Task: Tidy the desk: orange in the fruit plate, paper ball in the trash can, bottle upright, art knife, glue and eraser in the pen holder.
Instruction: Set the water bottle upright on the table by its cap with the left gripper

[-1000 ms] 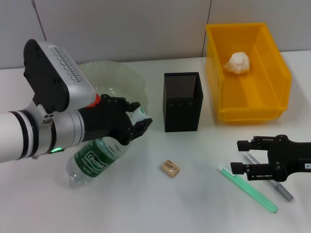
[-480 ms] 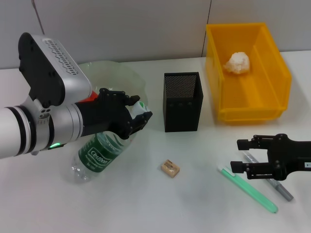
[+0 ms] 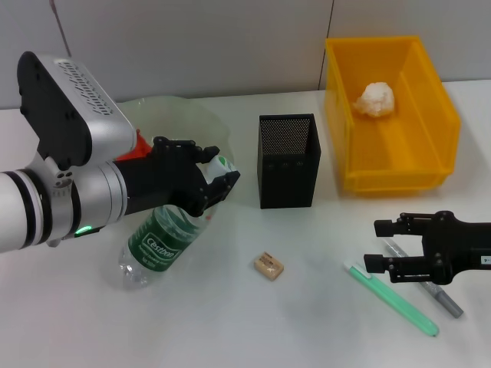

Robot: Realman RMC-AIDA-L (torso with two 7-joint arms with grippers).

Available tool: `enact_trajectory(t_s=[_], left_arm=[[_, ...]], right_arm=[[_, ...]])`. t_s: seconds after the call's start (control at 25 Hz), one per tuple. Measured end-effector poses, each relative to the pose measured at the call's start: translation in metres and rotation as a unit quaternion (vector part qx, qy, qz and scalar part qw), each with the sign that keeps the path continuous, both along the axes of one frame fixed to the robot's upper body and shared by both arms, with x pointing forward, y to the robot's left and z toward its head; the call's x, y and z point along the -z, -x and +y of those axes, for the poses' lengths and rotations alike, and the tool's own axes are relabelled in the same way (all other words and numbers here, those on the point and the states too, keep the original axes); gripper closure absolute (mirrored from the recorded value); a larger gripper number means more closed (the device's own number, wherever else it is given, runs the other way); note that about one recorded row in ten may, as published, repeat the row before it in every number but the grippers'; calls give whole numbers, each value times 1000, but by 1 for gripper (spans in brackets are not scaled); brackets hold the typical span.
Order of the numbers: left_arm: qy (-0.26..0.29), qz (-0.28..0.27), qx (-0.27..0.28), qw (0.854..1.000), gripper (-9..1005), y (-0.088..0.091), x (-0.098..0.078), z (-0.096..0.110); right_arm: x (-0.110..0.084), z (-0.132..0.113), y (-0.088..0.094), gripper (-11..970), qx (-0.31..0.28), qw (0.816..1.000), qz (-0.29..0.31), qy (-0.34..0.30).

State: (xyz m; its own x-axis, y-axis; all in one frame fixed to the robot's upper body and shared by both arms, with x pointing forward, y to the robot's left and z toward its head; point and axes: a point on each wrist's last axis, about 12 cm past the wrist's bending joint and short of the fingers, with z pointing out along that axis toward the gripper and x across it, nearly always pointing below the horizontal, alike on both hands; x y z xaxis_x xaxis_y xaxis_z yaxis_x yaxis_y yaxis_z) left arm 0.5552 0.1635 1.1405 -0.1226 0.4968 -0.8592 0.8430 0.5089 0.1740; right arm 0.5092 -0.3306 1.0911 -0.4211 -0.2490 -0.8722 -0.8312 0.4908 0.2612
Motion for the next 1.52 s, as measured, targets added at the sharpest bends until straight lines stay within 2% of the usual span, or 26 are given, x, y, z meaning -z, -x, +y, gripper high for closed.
enact_trajectory(t_s=[1.52], left_arm=[[46, -13, -13, 999, 575, 4, -9, 3]], right_arm=[[-1, 2, -3, 207, -2, 1000, 0, 2]])
